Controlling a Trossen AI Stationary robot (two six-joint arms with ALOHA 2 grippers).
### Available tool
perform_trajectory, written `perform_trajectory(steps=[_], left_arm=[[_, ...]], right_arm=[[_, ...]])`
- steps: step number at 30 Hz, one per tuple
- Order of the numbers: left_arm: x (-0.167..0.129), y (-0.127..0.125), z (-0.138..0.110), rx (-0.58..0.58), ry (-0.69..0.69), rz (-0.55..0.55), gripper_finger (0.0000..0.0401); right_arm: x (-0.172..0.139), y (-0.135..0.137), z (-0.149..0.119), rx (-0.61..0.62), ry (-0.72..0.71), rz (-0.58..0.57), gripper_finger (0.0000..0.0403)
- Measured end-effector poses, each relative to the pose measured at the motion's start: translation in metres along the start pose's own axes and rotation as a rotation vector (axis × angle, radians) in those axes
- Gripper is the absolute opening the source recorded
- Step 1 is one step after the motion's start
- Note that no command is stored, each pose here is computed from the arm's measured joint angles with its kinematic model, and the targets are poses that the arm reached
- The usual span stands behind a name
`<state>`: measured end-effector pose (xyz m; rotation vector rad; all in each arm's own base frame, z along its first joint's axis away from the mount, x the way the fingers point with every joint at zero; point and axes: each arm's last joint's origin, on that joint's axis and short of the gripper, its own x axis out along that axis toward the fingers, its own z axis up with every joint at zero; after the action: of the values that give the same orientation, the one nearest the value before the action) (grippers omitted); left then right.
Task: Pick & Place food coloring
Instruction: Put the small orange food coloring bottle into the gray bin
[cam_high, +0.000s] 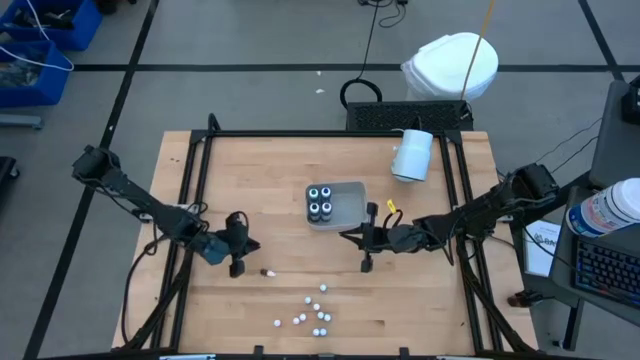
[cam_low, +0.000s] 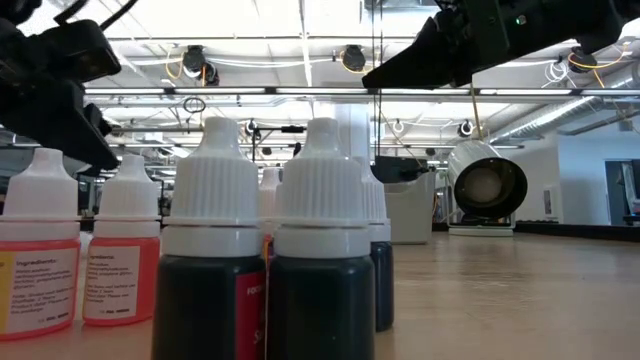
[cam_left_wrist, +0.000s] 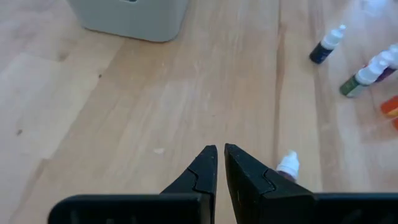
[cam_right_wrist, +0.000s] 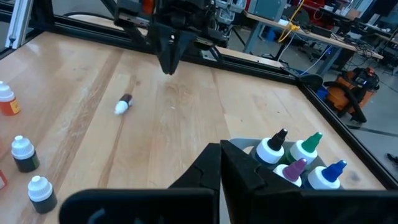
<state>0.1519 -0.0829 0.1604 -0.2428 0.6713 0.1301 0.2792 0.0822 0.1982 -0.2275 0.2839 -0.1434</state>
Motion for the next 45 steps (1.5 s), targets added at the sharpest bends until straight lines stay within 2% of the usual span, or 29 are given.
perform_trajectory(steps=[6, 9, 11, 15, 21, 24, 29, 34, 39, 43, 45], left_arm=[[0.004, -0.013, -0.009, -0.012, 0.038, -0.062, 0.0037], [0.009, -0.026, -0.007, 0.075, 0.113, -0.086, 0.0037], [0.014, -0.037, 0.0, 0.116, 0.192, -0.069, 0.0037], [0.029, -0.056, 0.017, 0.139, 0.395, 0.033, 0.0037], [0.046, -0.083, 0.03, 0.176, 0.561, 0.077, 0.0037], [0.047, -0.093, 0.041, 0.126, 0.571, 0.08, 0.0037], [0.043, -0.106, 0.061, -0.077, 0.491, 0.101, 0.0037], [0.044, -0.107, 0.063, -0.189, 0.459, 0.119, 0.0038], [0.046, -0.097, 0.052, -0.188, 0.502, 0.181, 0.0055], [0.045, -0.089, 0.051, -0.137, 0.541, 0.231, 0.0103], [0.047, -0.086, 0.053, -0.099, 0.545, 0.219, 0.013]], right_arm=[[0.0, 0.0, 0.0, -0.023, 0.0, 0.0, 0.0], [0.0, 0.0, 0.0, -0.039, 0.0, 0.0, 0.0], [0.0, 0.0, 0.0, -0.039, 0.0, 0.0, 0.0], [0.0, 0.0, 0.001, -0.047, -0.008, -0.001, 0.0], [0.0, 0.0, 0.001, -0.048, -0.007, -0.001, 0.0], [0.0, 0.0, 0.001, -0.048, -0.007, -0.001, 0.0], [0.0, 0.0, 0.001, -0.053, -0.007, -0.001, 0.0], [0.0, 0.0, -0.001, -0.073, 0.004, 0.001, 0.0], [0.0, 0.0, -0.001, -0.093, 0.008, 0.002, 0.0], [0.0, 0.0, -0.001, -0.108, 0.007, 0.001, 0.0], [0.0, 0.0, -0.001, -0.118, 0.007, 0.001, 0.0]])
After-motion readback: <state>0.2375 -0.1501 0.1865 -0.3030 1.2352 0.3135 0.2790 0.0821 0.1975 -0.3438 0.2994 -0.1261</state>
